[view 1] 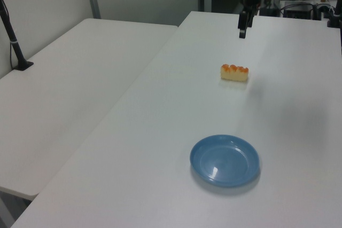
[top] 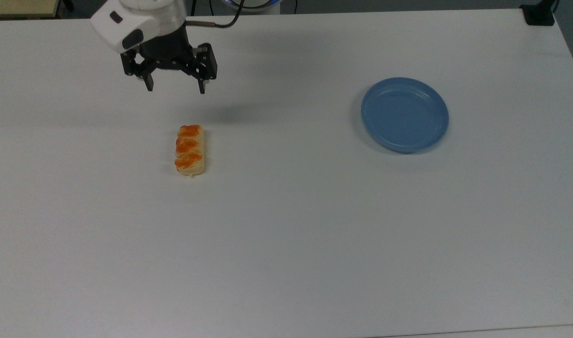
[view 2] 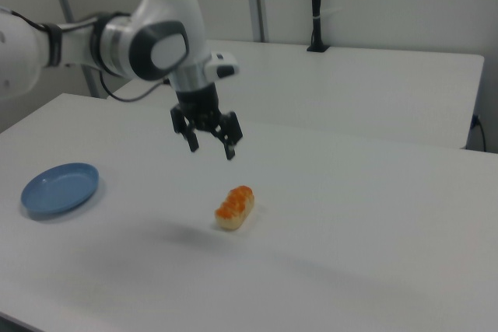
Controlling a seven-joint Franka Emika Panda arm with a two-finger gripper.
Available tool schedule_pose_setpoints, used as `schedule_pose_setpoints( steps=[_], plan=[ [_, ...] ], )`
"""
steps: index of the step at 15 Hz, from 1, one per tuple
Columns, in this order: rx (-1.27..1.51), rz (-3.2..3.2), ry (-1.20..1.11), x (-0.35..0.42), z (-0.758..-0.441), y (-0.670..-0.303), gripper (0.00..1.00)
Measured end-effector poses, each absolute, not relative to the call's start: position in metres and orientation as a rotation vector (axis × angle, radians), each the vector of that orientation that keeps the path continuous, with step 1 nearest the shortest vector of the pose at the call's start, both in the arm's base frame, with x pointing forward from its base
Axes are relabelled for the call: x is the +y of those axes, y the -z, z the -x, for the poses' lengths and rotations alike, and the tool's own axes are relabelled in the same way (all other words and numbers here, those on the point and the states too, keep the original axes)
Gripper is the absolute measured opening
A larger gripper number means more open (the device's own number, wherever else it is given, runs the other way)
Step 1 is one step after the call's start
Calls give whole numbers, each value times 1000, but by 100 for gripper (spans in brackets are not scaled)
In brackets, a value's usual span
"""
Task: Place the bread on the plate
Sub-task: 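Move the open gripper over the orange-topped bread roll and lower, then close the gripper on the bread roll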
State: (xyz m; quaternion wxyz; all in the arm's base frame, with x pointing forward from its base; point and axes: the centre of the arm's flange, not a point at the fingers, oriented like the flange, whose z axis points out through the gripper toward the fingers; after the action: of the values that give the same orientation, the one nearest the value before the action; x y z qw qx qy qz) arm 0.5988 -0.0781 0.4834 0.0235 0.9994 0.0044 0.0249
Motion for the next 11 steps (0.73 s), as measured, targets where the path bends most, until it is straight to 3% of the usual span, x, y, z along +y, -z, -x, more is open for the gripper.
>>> schedule_pose_setpoints(
  steps=[3, 11],
  plan=[
    [11, -3087, -37, -83, -613, -433, 100],
    [49, -3037, -18, -92, -637, -344, 100]
  ],
)
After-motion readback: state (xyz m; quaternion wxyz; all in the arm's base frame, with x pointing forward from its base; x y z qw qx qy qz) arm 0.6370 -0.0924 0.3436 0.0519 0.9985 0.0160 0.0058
